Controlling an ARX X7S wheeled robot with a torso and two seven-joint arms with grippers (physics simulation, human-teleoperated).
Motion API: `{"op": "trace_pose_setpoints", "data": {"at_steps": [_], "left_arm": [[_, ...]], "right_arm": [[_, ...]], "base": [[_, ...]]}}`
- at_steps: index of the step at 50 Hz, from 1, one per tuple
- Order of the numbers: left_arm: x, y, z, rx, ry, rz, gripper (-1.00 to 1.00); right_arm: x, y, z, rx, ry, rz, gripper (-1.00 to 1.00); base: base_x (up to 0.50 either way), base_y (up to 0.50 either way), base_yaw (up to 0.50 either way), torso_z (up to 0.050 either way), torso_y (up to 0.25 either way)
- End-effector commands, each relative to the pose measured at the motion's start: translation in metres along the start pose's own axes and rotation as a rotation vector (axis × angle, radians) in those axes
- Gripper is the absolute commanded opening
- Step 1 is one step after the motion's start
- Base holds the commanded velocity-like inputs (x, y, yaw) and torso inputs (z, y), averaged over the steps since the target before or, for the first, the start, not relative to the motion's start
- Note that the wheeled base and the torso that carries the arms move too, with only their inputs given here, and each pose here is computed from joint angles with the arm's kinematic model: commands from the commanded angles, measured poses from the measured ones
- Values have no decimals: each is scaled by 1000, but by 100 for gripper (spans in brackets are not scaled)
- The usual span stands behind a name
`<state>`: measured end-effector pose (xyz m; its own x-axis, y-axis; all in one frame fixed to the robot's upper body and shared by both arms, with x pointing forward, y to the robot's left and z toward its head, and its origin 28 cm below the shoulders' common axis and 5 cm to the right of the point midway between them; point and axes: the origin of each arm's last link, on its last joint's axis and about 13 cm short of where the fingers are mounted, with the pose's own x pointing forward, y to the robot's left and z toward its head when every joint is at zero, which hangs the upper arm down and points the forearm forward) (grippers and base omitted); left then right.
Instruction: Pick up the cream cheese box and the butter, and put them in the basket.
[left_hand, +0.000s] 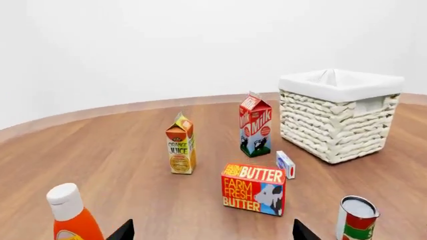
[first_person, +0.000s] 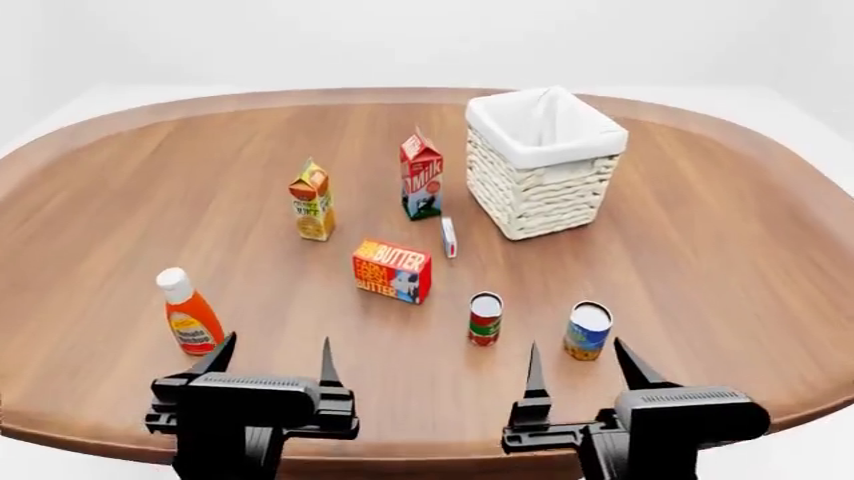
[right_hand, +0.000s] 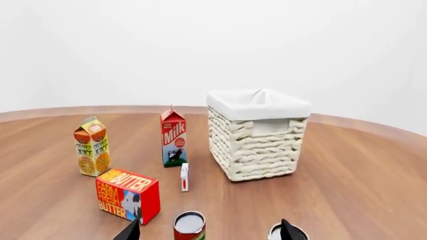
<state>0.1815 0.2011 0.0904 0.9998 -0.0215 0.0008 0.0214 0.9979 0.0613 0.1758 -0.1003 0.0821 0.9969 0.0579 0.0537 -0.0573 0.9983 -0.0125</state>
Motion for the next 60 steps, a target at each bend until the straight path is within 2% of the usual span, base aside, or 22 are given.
{"op": "trace_pose_setpoints", "data": {"at_steps": [1,34,47,60], "left_arm": [[-3,0,6,-1,-6,-8,100],[-5,-2,9,11,-13,-19,100],[-5,-2,9,13,-16,-22,100],[-6,-2,8,15,-18,-25,100]], "right_arm": [[-2,-1,3,-11,0,3,100],[-3,0,5,-1,3,9,100],[-1,0,3,-24,6,-11,100],[-2,1,4,-9,-1,-6,100]], "base": [[500,0,0,0,0],[500,0,0,0,0],[486,0,0,0,0],[87,0,0,0,1]]}}
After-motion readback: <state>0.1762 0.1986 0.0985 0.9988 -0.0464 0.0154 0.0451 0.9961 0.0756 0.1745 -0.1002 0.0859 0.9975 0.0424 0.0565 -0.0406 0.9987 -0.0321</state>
